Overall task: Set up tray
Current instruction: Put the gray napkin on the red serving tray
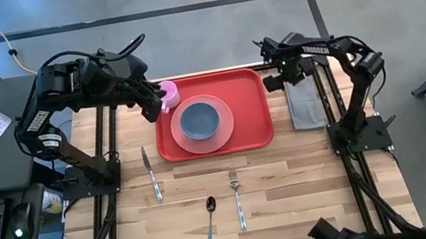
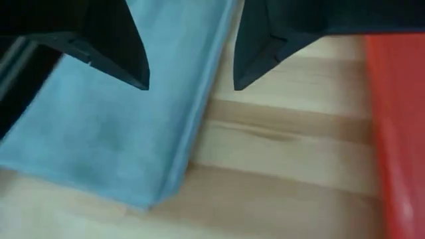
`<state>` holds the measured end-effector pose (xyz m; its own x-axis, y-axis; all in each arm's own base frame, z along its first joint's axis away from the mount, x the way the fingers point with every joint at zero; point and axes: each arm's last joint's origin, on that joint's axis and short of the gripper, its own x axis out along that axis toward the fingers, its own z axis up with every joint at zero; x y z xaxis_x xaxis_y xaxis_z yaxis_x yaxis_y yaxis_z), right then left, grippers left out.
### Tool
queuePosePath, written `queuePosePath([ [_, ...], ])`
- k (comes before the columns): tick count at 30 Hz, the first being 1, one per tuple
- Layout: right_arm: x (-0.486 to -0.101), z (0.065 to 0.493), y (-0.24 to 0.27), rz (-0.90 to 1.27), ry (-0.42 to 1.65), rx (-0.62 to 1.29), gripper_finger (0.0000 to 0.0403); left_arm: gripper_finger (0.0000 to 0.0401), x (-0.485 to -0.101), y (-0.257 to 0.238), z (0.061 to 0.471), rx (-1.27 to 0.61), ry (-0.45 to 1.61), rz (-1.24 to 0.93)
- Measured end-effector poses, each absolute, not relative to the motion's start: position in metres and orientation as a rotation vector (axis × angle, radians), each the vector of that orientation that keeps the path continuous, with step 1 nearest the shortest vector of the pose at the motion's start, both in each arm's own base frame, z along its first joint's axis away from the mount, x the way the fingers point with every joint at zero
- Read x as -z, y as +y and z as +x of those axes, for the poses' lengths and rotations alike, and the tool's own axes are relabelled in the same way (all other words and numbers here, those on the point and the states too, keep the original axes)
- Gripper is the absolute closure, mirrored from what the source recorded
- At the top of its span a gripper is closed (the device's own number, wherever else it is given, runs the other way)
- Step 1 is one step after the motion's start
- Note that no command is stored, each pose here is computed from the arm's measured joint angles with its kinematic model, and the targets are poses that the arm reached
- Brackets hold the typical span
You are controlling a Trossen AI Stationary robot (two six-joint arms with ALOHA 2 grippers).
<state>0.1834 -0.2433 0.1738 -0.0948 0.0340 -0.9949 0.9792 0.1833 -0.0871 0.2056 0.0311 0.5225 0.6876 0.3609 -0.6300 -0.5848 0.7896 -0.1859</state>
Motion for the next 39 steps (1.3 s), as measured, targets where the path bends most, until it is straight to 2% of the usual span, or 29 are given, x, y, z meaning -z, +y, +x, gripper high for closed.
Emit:
queuePosePath([
  [4,-0.158,0.178,-0.237,1.042,1.414,1.136,0.0197,0.0249,-0.522,0.031,0.206,-0.550,0.609,-0.391],
  [10,-0.145,0.178,-0.237,1.006,1.352,1.155,0.0228,0.0249,-0.522,0.031,0.205,-0.551,0.612,-0.392],
  [30,-0.138,0.173,-0.231,0.948,1.382,1.133,0.0393,0.0249,-0.521,0.031,0.204,-0.565,0.619,-0.461],
  [39,-0.151,0.171,-0.226,0.975,1.357,1.117,0.0396,0.0249,-0.521,0.031,0.204,-0.565,0.618,-0.467],
])
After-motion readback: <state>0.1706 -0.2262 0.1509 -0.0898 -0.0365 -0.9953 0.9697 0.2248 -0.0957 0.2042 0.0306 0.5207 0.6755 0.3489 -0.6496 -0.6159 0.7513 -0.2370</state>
